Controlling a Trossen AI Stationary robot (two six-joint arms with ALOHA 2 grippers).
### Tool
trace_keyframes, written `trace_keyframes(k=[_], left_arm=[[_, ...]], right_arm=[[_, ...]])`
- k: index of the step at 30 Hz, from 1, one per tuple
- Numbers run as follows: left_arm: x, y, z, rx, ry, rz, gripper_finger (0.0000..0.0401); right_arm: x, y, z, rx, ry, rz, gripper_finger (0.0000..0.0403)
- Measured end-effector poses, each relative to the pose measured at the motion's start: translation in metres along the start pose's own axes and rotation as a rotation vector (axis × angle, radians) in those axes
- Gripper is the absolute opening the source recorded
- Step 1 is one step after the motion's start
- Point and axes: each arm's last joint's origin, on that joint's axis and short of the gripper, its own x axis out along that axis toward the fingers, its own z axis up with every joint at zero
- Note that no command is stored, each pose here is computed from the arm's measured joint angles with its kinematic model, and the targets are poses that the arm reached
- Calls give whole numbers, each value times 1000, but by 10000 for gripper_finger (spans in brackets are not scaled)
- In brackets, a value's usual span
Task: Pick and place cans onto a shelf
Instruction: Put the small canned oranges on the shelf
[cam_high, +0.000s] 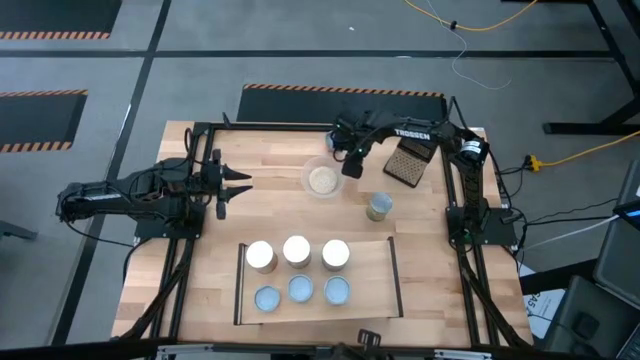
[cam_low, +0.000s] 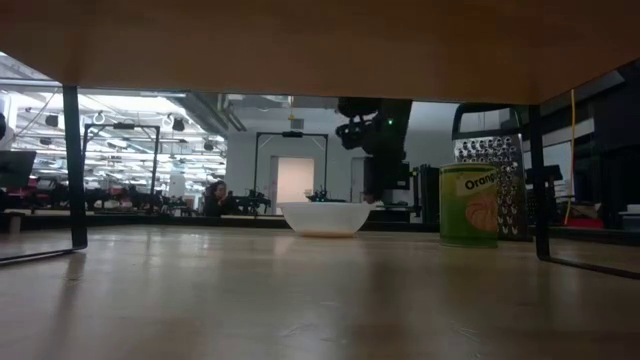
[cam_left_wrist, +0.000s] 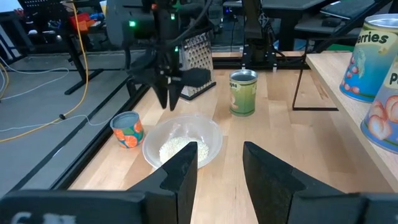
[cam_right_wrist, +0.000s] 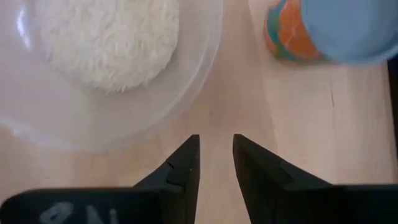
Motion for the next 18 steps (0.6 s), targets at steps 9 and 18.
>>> trace_keyframes(k=[9, 18], left_arm=[[0, 0, 0, 1, 1, 0, 121], [0, 0, 0, 1, 2, 0, 121]], right_arm=[[8, -5, 7, 4, -112, -116, 100], [6, -12, 15, 11, -184, -223, 100]])
